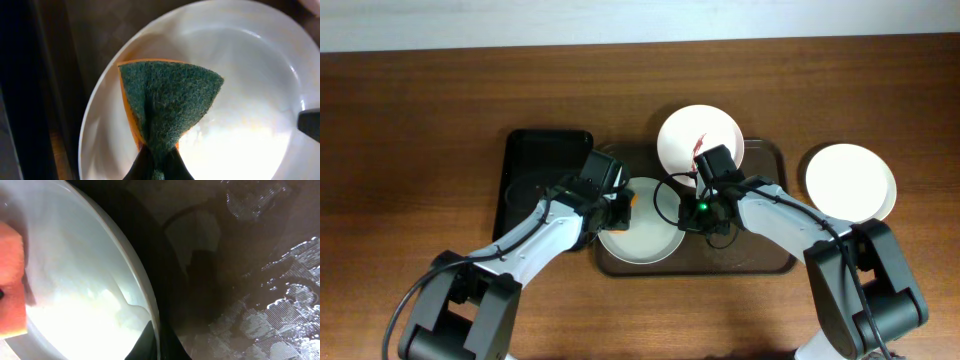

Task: Clean dirty plates on tray and stack at the side
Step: 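Scrub the white plate's stain with the sponge while the right gripper holds it, then return the sponge to the small black tray with the left gripper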

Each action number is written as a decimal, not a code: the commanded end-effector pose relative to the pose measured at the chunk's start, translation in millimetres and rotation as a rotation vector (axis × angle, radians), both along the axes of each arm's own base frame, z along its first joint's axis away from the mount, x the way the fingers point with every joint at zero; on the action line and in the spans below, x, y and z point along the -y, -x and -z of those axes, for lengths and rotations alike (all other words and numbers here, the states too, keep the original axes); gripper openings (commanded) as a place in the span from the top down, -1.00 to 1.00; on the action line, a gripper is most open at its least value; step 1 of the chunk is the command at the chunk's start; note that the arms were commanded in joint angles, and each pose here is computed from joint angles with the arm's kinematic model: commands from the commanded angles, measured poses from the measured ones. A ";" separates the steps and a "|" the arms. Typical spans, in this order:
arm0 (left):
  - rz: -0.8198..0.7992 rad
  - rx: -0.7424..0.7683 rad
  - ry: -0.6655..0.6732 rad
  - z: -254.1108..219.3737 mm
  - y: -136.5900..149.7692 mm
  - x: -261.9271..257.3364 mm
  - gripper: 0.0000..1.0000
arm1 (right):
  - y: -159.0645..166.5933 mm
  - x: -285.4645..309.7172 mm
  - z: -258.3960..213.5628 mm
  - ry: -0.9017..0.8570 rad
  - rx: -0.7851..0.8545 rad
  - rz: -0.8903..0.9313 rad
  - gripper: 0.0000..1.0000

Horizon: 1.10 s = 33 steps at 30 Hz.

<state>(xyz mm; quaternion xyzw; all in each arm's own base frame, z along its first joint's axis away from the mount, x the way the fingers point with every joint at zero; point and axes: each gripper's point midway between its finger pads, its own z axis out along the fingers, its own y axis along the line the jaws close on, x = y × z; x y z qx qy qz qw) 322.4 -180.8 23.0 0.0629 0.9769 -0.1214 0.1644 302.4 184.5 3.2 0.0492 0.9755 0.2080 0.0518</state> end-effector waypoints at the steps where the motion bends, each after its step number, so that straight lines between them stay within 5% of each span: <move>1: 0.012 0.011 -0.012 2.4 3.3 -3.0 1.00 | 5.2 6.8 11.8 0.041 -0.021 -0.002 0.92; 11: 0.218 -0.012 0.166 3.0 20.2 48.7 1.00 | 5.2 6.9 11.9 0.041 -0.021 -0.002 0.92; 15: 0.182 0.027 0.150 -5.3 9.5 37.9 1.00 | 5.4 6.8 11.9 0.041 -0.021 -0.002 0.92; 26: -0.056 0.392 0.046 -111.6 -49.9 -68.1 1.00 | 5.2 6.9 11.9 0.041 -0.021 -0.002 0.92; 33: -0.266 0.227 -0.157 -67.7 -39.8 -155.8 1.00 | 5.2 6.9 11.9 0.041 -0.021 -0.002 0.92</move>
